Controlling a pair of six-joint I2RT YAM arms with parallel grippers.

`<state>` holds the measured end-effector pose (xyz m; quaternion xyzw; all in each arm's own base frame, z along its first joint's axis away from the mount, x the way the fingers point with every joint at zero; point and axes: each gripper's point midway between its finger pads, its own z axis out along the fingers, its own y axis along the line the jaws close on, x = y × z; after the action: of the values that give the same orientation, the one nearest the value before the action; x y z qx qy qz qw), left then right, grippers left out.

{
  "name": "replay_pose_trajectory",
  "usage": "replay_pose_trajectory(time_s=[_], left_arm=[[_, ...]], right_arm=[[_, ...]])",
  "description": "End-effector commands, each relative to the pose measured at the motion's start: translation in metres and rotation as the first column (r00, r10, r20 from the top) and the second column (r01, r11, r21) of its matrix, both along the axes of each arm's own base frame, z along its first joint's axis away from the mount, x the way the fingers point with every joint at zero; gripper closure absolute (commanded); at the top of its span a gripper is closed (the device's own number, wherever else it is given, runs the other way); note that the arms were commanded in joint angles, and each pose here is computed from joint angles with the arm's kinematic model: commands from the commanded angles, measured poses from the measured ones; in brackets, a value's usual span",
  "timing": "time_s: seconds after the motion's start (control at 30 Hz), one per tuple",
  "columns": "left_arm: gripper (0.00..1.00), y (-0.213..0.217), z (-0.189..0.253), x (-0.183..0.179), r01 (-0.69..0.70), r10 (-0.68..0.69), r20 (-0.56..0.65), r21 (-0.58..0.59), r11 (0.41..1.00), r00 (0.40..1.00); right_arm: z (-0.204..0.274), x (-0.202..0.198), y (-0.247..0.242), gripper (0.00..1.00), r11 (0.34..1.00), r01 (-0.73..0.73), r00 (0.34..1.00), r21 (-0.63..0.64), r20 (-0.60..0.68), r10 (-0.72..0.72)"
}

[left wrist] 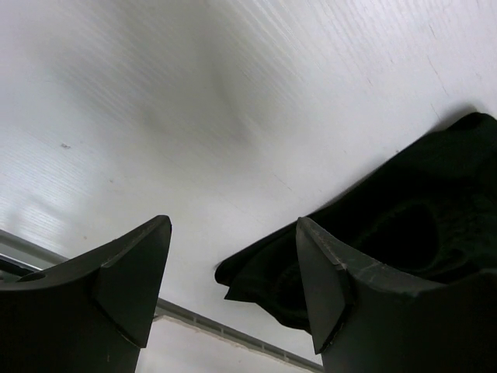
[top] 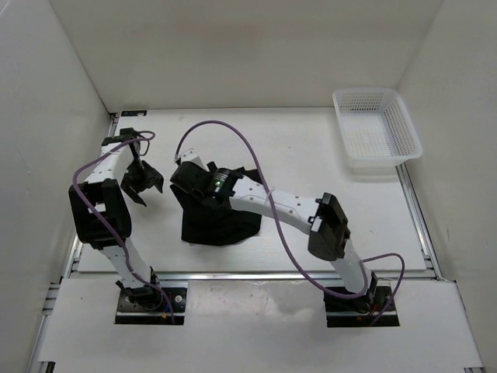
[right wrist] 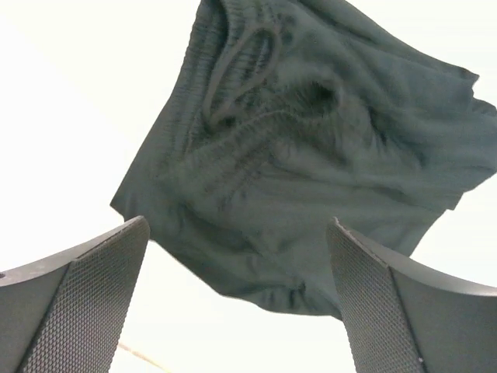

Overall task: Fold and stack the shorts
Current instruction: Fold the shorts

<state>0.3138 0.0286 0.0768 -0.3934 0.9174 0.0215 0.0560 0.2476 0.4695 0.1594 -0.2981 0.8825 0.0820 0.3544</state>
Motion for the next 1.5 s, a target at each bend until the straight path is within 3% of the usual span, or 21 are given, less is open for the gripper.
replay_pose_trajectory(time_s=[0.0,0.03,0.07,0.1,0.13,0.17,0.27,0.33,0.37,0.5,0.6,0.77,0.97,1.03,1.1,1.13,1.2,1.23,1.47], left_arm=[[0.23,0.011,0.024,0.008,-0.016,0.014,0.066,0.041,0.999,0.998],[0.23,0.011,0.03,0.011,-0.008,0.004,0.086,0.046,0.999,0.996],[0.23,0.014,0.03,0.011,-0.002,-0.003,0.083,0.059,0.998,0.997],[0.25,0.013,0.04,0.014,0.006,-0.016,0.114,0.082,0.997,0.993],[0.27,0.005,0.042,0.015,0.052,-0.064,0.118,0.1,0.994,0.991],[0.3,0.004,0.051,0.017,0.087,-0.106,0.136,0.137,0.987,0.985],[0.36,-0.027,0.066,0.022,0.247,-0.275,0.165,0.171,0.954,0.947],[0.36,-0.051,0.073,0.026,0.339,-0.371,0.181,0.185,0.922,0.911],[0.34,-0.077,0.086,0.032,0.42,-0.46,0.209,0.209,0.883,0.863],[0.18,-0.134,0.102,0.048,0.54,-0.602,0.218,0.285,0.792,0.768],[0.08,-0.159,0.091,0.06,0.591,-0.652,0.152,0.31,0.745,0.743],[0.06,-0.183,0.053,0.07,0.666,-0.704,0.055,0.28,0.691,0.708],[0.2,-0.186,0.028,0.067,0.687,-0.708,0.001,0.241,0.686,0.706],[0.31,-0.186,0.022,0.062,0.694,-0.709,-0.015,0.225,0.684,0.705],[0.45,-0.187,0.018,0.061,0.698,-0.711,-0.021,0.212,0.684,0.703],[0.63,-0.188,0.016,0.058,0.701,-0.712,-0.026,0.201,0.684,0.702],[0.86,-0.19,0.024,0.057,0.693,-0.707,0.0,0.197,0.693,0.707],[0.9,-0.184,0.024,0.057,0.687,-0.698,-0.01,0.194,0.701,0.716],[0.9,-0.153,0.066,0.054,0.583,-0.606,0.104,0.19,0.79,0.788]], right_arm=[[0.063,-0.011,-0.017,0.02,0.984,-0.004,0.999,0.176,0.04,-0.003],[0.068,-0.006,-0.024,0.05,0.979,0.019,0.998,0.203,0.054,-0.031],[0.084,-0.006,-0.041,0.16,0.972,0.047,0.996,0.231,0.065,-0.064],[0.064,0.001,-0.062,0.23,0.975,0.116,0.991,0.192,0.05,-0.127],[0.06,0.004,-0.076,0.32,0.97,0.153,0.985,0.186,0.046,-0.164],[0.067,0.012,-0.096,0.49,0.956,0.203,0.976,0.21,0.038,-0.215],[0.037,0.019,-0.148,0.64,0.925,0.337,0.941,0.173,-0.032,-0.337],[0.006,0.015,-0.177,0.63,0.908,0.403,0.915,0.115,-0.088,-0.395],[0.004,0.02,-0.193,0.61,0.89,0.442,0.896,0.114,-0.101,-0.432],[-0.014,0.021,-0.224,0.47,0.864,0.499,0.862,0.059,-0.133,-0.489],[-0.016,0.019,-0.235,0.4,0.857,0.515,0.852,0.029,-0.131,-0.507],[-0.016,0.017,-0.245,0.36,0.85,0.526,0.844,0.005,-0.127,-0.522],[-0.016,0.021,-0.257,0.34,0.832,0.555,0.827,-0.018,-0.102,-0.553],[-0.019,0.022,-0.261,0.34,0.826,0.563,0.82,-0.027,-0.103,-0.563],[-0.017,0.022,-0.266,0.34,0.821,0.571,0.815,-0.027,-0.103,-0.57],[-0.017,0.022,-0.266,0.34,0.82,0.571,0.815,-0.027,-0.103,-0.57],[-0.016,0.023,-0.267,0.34,0.818,0.575,0.813,-0.028,-0.095,-0.574],[-0.016,0.023,-0.267,0.34,0.818,0.575,0.813,-0.028,-0.095,-0.574],[-0.016,0.024,-0.271,0.34,0.813,0.582,0.809,-0.03,-0.079,-0.582]])
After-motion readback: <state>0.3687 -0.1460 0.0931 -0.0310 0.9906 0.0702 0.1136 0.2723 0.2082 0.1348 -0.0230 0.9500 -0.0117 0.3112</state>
